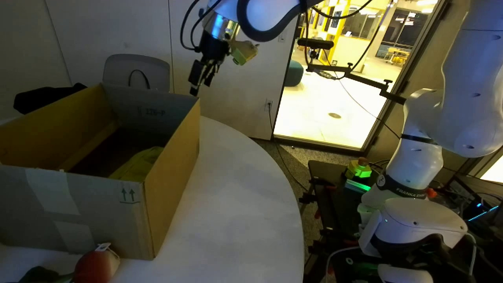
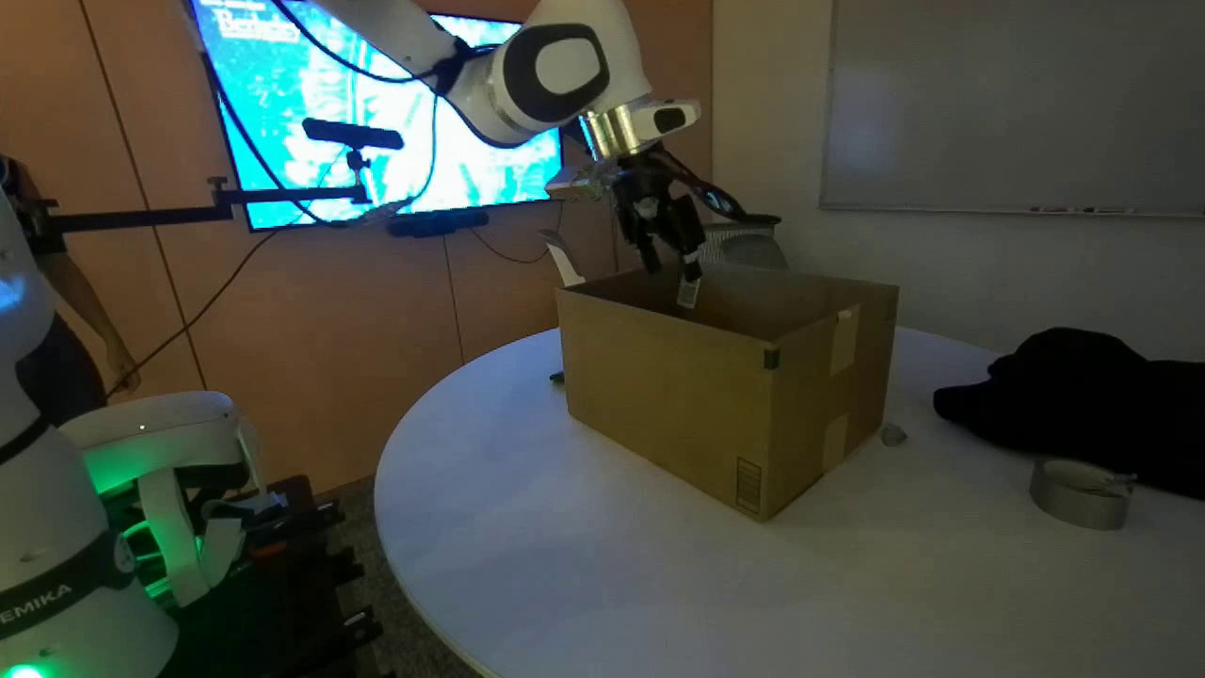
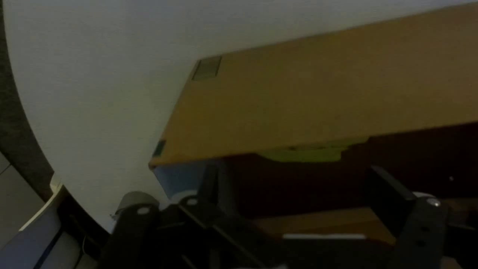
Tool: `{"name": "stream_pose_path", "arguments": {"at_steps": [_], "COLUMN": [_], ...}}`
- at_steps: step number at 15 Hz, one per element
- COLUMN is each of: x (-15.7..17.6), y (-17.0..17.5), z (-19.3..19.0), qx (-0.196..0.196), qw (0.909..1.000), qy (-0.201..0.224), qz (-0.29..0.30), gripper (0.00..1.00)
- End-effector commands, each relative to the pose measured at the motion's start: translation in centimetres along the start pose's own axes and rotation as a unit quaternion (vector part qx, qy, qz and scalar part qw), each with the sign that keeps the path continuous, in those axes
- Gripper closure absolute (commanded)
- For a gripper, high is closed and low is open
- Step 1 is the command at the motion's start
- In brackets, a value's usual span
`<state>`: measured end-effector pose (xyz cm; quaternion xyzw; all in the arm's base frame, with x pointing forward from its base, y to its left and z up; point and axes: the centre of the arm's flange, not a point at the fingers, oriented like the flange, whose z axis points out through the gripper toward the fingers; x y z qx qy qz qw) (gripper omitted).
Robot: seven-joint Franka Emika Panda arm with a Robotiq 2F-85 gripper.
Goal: Put the marker in the yellow towel and wrap the marker, then put the towel in the box
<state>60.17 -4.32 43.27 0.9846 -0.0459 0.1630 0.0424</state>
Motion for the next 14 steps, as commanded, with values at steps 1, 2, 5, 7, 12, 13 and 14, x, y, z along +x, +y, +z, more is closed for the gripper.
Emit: {"name": "stream_pose_path", "arguments": {"at_steps": [1,2,5,7,12,13,14], "x": [-6.4,-7.5,-10.5,-11.9,-12.2,-12.3,-12.4], "y": [2.0,2.7,3.2,4.3,5.5,5.7,5.7], "z": [-4.7,-5.5,-6.0,-6.0,-4.6,-4.6,-4.5], "qx": [0.037,0.048,0.056,0.060,0.054,0.054,0.054], "qw": [0.9979,0.9964,0.9931,0.9911,0.9902,0.9900,0.9899], "qy": [-0.044,-0.058,-0.089,-0.103,-0.116,-0.117,-0.118], "qz": [-0.029,-0.037,-0.052,-0.059,-0.057,-0.057,-0.058], "gripper": [0.00,0.00,0.00,0.00,0.00,0.00,0.00]}}
